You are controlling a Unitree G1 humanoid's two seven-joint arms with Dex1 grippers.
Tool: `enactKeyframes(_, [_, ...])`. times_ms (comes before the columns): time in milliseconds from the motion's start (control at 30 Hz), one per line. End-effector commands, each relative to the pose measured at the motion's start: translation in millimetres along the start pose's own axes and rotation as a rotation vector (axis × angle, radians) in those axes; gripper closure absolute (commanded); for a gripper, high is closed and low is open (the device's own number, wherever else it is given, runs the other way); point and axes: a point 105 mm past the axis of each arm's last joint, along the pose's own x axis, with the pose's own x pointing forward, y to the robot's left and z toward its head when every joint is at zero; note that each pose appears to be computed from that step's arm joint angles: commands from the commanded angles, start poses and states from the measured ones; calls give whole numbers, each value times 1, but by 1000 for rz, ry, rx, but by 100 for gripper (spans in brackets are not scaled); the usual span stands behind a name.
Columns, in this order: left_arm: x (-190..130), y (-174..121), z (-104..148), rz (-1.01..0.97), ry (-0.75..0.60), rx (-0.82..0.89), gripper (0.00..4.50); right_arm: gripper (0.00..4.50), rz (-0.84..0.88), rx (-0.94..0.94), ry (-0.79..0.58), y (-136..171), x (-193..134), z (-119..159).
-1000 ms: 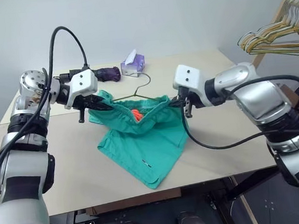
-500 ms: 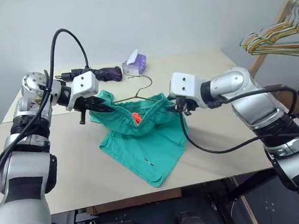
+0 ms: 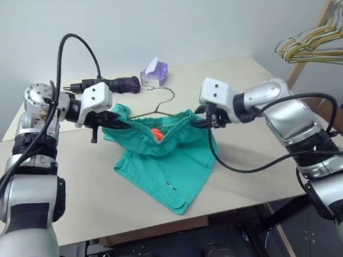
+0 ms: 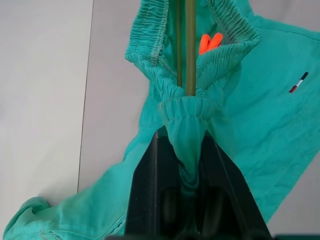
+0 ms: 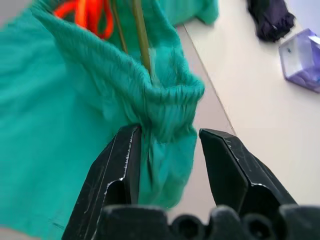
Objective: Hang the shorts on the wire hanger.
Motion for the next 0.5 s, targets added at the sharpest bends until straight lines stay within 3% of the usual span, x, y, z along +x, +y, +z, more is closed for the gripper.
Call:
enactKeyframes(33, [-8,6,18,25,-60,55,439,225,38,14,-57,3,-6,11])
enactKeyframes(200, [-9,6,19,23,-70,58,439,225,49,45,-46,1,1,6])
enactKeyframes(300, [-10,6,18,26,-71,56,439,281,59,52,-41,1,1,3])
enactKeyframes(433, [-11,6,18,29,-76,53,439,423,54,61,-34,0,1,0])
enactKeyframes(500, [-11,6,21,33,-106,44,439,445,51,62,-30,1,1,-2])
